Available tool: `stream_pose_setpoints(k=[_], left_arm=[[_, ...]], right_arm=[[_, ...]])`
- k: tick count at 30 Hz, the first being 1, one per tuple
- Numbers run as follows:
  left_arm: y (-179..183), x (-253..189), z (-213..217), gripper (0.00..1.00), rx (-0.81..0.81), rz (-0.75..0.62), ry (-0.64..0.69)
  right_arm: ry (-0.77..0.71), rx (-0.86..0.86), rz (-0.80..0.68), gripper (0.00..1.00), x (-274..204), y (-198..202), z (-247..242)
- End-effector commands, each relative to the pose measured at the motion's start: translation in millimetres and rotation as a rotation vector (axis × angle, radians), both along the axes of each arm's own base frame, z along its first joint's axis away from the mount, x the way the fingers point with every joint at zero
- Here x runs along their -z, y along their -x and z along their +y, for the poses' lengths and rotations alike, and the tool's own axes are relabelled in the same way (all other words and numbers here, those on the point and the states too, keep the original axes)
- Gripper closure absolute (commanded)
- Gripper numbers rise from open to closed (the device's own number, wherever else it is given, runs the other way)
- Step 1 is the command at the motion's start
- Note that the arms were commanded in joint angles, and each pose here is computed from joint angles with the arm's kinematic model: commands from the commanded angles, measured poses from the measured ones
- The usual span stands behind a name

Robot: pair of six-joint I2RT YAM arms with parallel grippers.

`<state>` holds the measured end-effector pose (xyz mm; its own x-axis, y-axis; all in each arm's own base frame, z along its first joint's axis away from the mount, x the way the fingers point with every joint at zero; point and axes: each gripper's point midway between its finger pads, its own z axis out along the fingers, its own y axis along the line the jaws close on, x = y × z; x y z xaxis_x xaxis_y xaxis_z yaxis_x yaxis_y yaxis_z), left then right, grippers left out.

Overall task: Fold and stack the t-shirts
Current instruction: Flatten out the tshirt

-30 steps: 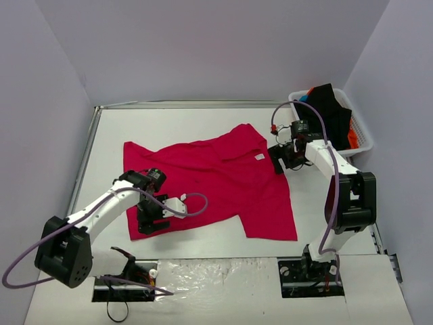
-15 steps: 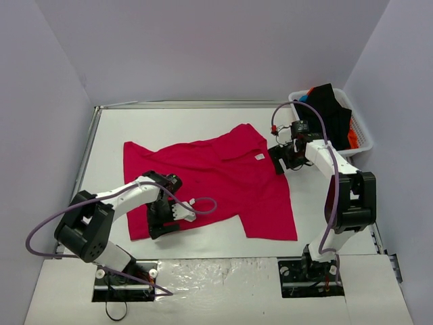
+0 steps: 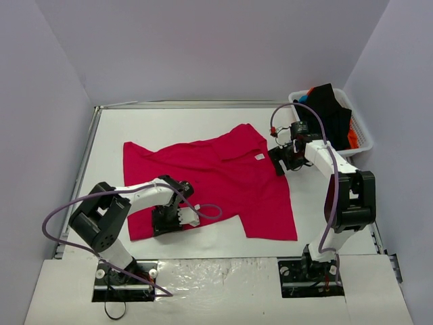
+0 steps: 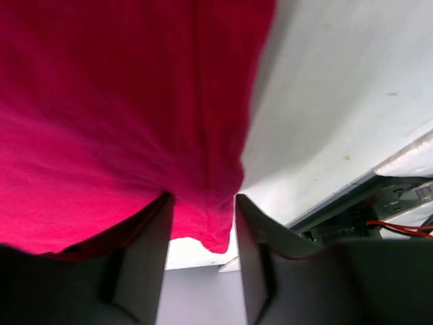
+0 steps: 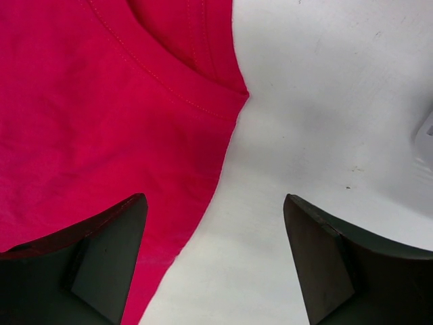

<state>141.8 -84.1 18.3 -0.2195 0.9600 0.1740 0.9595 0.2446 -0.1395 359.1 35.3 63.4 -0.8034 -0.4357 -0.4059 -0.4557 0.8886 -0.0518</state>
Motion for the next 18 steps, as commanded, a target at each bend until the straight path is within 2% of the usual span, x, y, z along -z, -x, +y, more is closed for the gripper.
stream_pose_setpoints(k=[1,3,4,6,7,8,14,18], left_arm=[[-11.1,-0.9,-3.4,0.64,-0.017,-0.055,-0.024],[-12.3,-1.0,-3.3,0.69,-0.013,-0.065,-0.035],[-12.2,-0.9,-3.5,0.75,-0.004,-0.072,-0.046],[-13.4,-1.0,-5.8,0.83,0.004,-0.08,-0.048],[-13.4,-0.4,-6.5,0.93,0.003,-0.084,-0.051],[-14.7,-1.2,-6.0,0.97,0.003,-0.089,-0.059],[-20.1,-5.9,-5.2,0.98,-0.002,-0.125,-0.061],[-49.9,-33.4,-11.1,0.98,-0.062,-0.244,0.004]], right_arm=[[0.033,-0.012,0.01,0.22,-3.2,9.7,-5.0],[0.036,-0.01,0.001,0.22,-6.8,10.4,-5.8],[0.04,-0.01,0.0,0.22,-6.9,11.0,-7.1],[0.048,-0.006,-0.008,0.21,-9.0,10.3,-8.6],[0.051,-0.003,-0.011,0.21,-9.6,9.8,-9.7],[0.052,-0.003,-0.01,0.21,-9.9,10.5,-9.4],[0.069,0.008,-0.031,0.21,-17.5,12.6,-13.4],[0.051,-0.048,-0.037,0.21,-30.5,19.9,-9.3]])
